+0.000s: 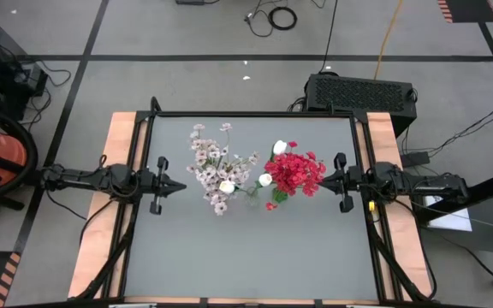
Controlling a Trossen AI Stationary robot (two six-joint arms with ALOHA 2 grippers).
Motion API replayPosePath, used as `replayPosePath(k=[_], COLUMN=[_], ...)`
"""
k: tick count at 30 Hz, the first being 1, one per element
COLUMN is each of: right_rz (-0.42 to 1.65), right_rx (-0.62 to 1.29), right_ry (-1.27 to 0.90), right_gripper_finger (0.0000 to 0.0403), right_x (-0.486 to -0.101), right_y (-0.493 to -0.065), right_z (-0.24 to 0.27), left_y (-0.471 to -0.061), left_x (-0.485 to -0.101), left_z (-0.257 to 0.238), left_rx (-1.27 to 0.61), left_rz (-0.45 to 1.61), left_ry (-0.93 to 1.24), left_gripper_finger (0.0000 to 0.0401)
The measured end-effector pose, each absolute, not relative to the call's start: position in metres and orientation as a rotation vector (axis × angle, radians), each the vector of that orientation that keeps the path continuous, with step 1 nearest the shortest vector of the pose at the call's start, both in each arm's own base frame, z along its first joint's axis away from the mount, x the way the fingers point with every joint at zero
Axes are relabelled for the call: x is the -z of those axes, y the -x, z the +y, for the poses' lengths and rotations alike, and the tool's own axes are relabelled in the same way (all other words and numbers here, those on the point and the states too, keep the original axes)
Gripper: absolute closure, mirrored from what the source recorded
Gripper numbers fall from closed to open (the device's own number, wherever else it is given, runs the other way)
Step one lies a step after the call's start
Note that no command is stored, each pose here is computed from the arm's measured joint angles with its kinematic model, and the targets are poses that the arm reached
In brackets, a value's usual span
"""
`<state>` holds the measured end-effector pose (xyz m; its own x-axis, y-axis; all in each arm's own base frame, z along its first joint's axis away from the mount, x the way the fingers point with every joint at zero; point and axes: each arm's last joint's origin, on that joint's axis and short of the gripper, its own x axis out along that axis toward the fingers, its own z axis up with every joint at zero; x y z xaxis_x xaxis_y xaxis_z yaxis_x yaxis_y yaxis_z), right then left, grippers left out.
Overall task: Sort flowers into vase by color
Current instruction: Return to Home Position
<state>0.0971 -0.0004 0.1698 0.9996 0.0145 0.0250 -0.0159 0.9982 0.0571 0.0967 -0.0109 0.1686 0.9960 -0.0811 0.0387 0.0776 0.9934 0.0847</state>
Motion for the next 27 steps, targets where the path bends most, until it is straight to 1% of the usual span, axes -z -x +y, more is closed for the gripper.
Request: replayPosePath(k=[7, 11, 14, 20, 24, 27], right_rz=[-0.01, 0.008, 0.009, 0.009, -0.004, -0.021], right_rx=[-0.013, -0.012, -0.013, -0.017, -0.06, -0.103], right_ry=[-0.073, -0.047, -0.048, -0.035, -0.027, -0.019], right_gripper_finger=[0.0403, 0.0403, 0.0403, 0.0403, 0.0403, 0.0403], right_x=[-0.1687, -0.1673, -0.1671, -0.1672, -0.1683, -0.1697], right_y=[-0.0981, -0.0992, -0.0993, -0.0993, -0.0989, -0.0981], right_z=[-0.0005, -0.0005, -0.0005, -0.0003, 0.001, 0.0031], left_y=[-0.0967, -0.0968, -0.0968, -0.0968, -0.0968, -0.0967], left_x=[-0.1676, -0.1676, -0.1681, -0.1681, -0.1684, -0.1687], left_z=[-0.0106, -0.0101, -0.0089, -0.0087, -0.0093, -0.0096], left_rx=[0.073, 0.054, 0.013, 0.005, 0.028, 0.038], left_rz=[-0.033, -0.033, -0.035, -0.035, -0.038, -0.041], left_ry=[-0.097, -0.135, -0.12, -0.108, -0.053, -0.053], left_gripper_finger=[0.04, 0.04, 0.04, 0.04, 0.04, 0.04])
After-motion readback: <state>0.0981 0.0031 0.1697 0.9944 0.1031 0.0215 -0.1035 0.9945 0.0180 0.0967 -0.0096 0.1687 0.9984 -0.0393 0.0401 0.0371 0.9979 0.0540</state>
